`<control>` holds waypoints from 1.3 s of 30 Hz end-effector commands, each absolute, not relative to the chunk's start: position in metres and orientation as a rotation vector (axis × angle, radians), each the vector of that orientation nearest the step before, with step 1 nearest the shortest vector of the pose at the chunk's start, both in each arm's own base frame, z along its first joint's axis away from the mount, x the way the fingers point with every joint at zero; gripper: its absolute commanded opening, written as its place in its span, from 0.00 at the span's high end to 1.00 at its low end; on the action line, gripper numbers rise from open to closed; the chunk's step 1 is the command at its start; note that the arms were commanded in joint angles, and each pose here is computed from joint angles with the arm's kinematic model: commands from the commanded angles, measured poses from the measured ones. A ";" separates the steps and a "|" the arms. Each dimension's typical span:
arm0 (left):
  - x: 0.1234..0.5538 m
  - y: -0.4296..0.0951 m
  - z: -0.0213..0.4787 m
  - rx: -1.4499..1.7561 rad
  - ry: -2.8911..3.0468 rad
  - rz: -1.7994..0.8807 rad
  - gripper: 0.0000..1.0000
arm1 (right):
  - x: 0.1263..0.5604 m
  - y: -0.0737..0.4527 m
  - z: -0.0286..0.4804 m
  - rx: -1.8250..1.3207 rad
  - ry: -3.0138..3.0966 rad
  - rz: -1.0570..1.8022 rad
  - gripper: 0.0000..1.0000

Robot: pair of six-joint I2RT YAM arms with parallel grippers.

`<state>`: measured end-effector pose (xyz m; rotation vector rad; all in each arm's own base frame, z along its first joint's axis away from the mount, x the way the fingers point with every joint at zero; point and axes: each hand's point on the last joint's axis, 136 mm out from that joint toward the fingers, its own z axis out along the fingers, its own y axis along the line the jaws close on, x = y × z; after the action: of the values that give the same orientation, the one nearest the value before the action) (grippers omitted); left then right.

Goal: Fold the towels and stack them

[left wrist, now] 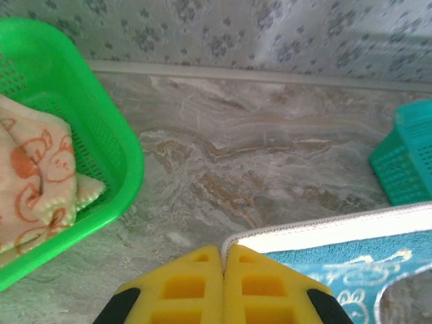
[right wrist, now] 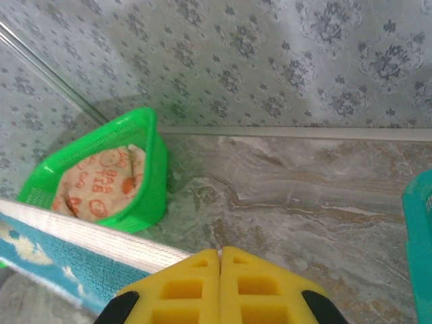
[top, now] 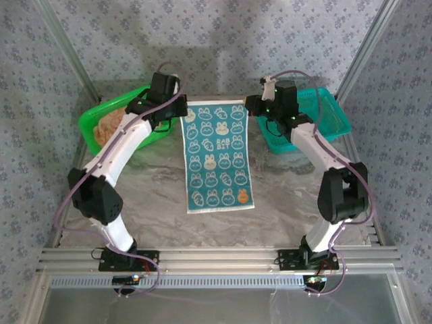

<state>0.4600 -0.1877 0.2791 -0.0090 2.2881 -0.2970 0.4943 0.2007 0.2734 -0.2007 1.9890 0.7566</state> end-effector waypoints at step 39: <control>0.472 -0.181 0.238 0.127 2.280 -0.208 1.00 | 0.471 0.194 0.197 -0.409 2.095 0.516 1.00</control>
<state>0.4501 -0.1930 0.2352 0.1161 2.2988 -0.2916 0.4465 0.2039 0.1856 -0.4116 2.1249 0.5964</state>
